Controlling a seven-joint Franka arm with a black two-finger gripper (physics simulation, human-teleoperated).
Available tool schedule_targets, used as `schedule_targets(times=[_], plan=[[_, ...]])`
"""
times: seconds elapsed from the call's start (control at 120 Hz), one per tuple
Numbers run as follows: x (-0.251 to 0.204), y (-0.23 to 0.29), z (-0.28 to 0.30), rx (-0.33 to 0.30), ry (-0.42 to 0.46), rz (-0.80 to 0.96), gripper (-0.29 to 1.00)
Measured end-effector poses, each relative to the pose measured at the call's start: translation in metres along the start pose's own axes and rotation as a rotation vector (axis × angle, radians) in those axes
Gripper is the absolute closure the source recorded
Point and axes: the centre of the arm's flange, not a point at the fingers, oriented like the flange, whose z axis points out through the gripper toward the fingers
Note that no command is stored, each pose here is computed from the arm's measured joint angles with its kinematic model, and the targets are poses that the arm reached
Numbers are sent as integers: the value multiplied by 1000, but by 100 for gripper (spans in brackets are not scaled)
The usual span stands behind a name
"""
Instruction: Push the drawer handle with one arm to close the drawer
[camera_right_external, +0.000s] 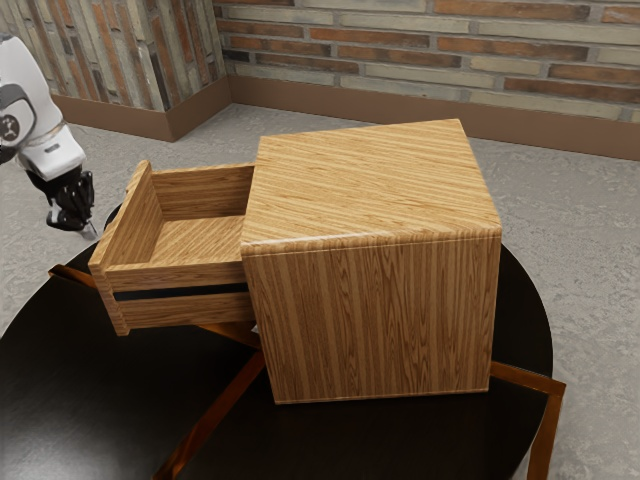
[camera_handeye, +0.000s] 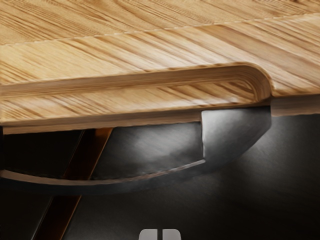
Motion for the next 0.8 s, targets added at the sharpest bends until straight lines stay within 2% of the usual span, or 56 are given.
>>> schedule_targets(times=[0.442, 0.8], plan=[[63, -16, 7, -8, 35, 134, 79], [100, -30, 18, -25, 133, 132, 79]])
